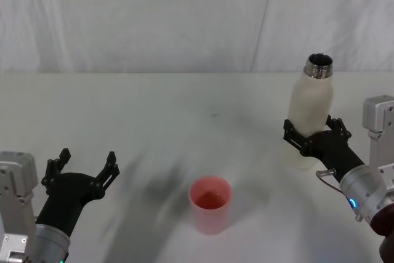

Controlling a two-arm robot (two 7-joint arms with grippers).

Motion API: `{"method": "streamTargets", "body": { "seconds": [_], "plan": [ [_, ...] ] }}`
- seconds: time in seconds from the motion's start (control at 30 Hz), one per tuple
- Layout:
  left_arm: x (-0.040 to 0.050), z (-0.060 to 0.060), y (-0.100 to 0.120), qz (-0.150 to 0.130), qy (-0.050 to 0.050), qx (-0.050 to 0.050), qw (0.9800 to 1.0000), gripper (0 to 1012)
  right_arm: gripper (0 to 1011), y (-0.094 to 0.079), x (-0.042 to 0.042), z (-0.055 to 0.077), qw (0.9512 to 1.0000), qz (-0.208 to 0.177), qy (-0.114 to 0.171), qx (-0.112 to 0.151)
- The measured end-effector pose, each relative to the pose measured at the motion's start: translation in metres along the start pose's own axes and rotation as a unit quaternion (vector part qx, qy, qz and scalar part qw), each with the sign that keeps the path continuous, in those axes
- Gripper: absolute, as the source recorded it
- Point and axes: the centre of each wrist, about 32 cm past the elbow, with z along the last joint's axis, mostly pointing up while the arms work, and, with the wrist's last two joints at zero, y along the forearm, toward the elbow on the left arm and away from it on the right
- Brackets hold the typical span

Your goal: Grasp the thermos with one hand and pour water into the cup lid.

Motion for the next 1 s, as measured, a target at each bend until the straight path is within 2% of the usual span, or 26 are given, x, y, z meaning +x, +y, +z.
{"method": "streamTargets", "body": {
  "seconds": [1.0],
  "plan": [
    [0.0000,0.0000,0.0000,0.000,0.000,0.000,1.0000,1001,1003,0.0077,0.0043,0.0002,1.0000,-0.002,0.002,0.000]
  ]
}}
